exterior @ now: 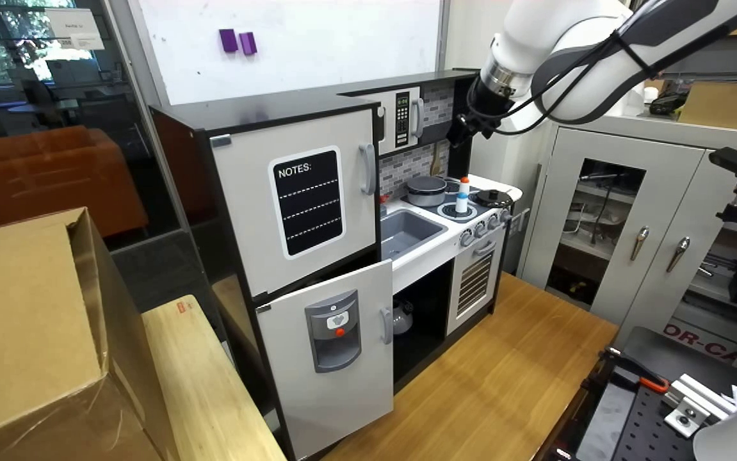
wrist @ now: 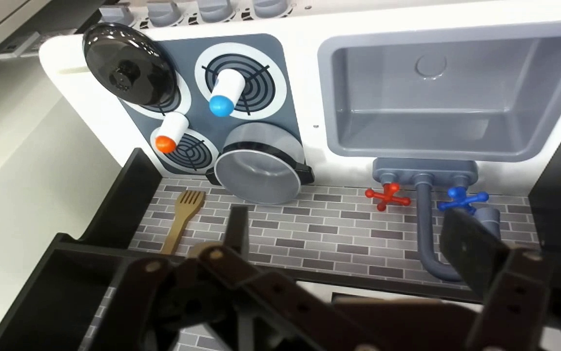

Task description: Close the microwave door

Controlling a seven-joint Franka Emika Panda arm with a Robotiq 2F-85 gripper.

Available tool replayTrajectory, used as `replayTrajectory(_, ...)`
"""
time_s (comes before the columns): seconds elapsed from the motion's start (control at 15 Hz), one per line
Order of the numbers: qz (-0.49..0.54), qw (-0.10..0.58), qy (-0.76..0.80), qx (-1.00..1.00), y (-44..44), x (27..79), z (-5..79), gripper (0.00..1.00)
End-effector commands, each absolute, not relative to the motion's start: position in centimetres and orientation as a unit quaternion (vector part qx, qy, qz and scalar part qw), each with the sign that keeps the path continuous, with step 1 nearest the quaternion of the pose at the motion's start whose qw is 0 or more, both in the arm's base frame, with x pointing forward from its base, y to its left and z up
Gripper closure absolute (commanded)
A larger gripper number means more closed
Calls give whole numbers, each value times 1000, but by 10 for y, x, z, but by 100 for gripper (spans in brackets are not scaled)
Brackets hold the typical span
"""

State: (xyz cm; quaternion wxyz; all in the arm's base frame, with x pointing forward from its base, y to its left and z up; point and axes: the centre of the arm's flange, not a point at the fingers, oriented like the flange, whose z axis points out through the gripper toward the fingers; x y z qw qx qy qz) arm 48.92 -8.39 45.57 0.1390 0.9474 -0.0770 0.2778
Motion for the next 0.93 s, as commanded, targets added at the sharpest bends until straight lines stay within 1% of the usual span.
replayTrajectory(0.0,282,125,-85,947,-88,472,463,0)
replayTrajectory(0.53,292,130,-91,943,-118,432,474,0)
replayTrajectory(0.87,329,117,-124,929,-144,412,508,0)
